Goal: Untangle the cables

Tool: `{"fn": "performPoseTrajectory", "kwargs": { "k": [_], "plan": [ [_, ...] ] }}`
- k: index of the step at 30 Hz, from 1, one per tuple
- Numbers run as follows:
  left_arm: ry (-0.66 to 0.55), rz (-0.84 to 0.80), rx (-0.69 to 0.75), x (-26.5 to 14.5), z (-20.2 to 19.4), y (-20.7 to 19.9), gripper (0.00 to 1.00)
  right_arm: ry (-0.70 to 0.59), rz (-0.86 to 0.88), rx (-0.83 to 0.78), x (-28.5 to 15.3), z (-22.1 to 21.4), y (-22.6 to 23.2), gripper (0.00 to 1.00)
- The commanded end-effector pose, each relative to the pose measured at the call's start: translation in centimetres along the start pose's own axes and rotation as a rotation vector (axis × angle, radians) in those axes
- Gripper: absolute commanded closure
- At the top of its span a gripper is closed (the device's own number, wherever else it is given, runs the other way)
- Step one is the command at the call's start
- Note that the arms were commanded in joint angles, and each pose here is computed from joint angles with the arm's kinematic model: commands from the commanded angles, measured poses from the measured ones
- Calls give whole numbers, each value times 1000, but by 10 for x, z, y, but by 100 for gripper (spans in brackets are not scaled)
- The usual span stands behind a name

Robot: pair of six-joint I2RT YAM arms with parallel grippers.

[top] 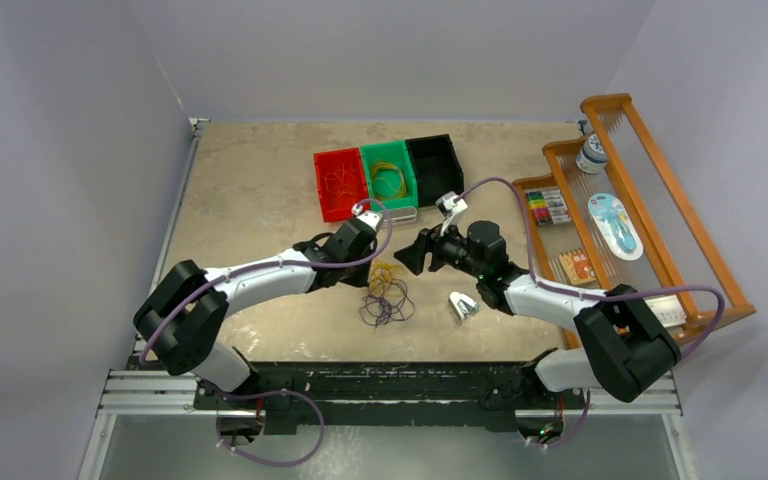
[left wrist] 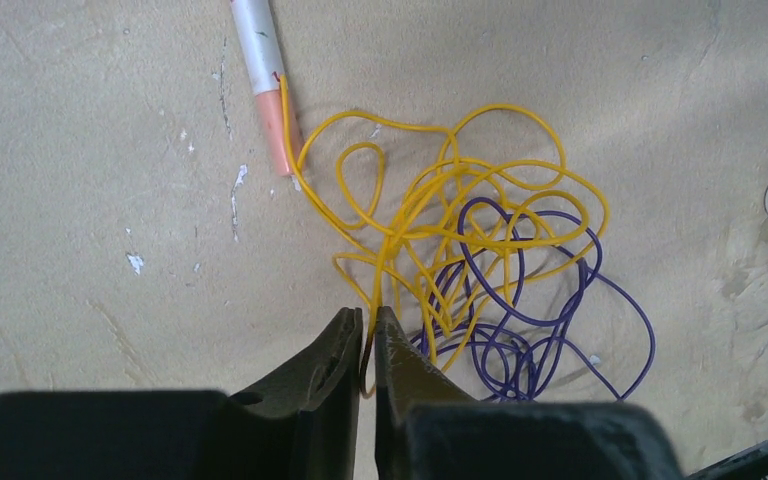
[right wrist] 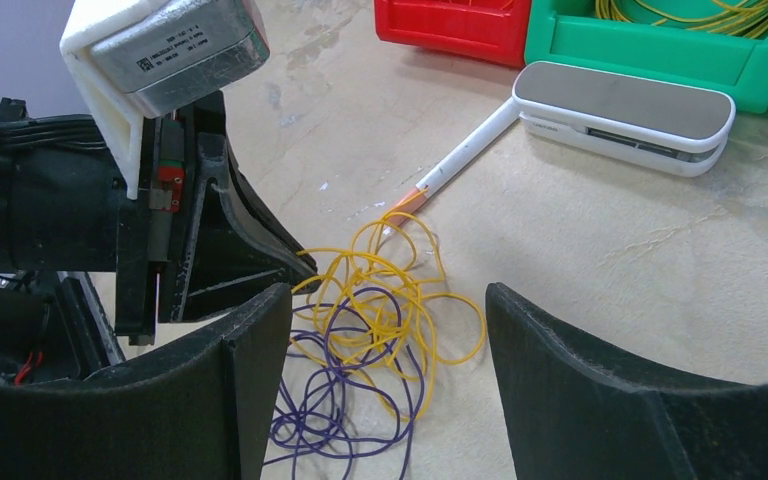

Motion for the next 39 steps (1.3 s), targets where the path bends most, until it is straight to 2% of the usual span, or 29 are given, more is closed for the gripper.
{"fn": "performPoseTrajectory", "kwargs": {
  "k": [1, 3, 13, 20, 39],
  "plan": [
    [-52, -10, -13, -1, 9, -4, 96, -56, 50, -30, 4, 14, 8, 27],
    [-72, -8, -16, -7, 15, -5, 100, -61, 48, -30, 3, 15, 8, 27],
    [-144, -9, 28, -60, 50, -14, 100, -96, 44, -85, 3, 18, 12, 24],
    [-190, -70, 53, -87, 68, -25, 100, -158, 102, -133, 6, 23, 26, 21],
    [-230, -171, 74, -113, 81, -36, 100, -217, 213, -115, 42, 29, 33, 20]
  ]
}}
Point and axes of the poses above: each gripper's point midway between its finger pads, its own x axis out along the fingers, its own y axis along the line the jaws close on, z = x × y, the point moved 9 cm from there along -x, back along the fingers, and after that the axes turned 1 degree about x, right-handed, at the moved point
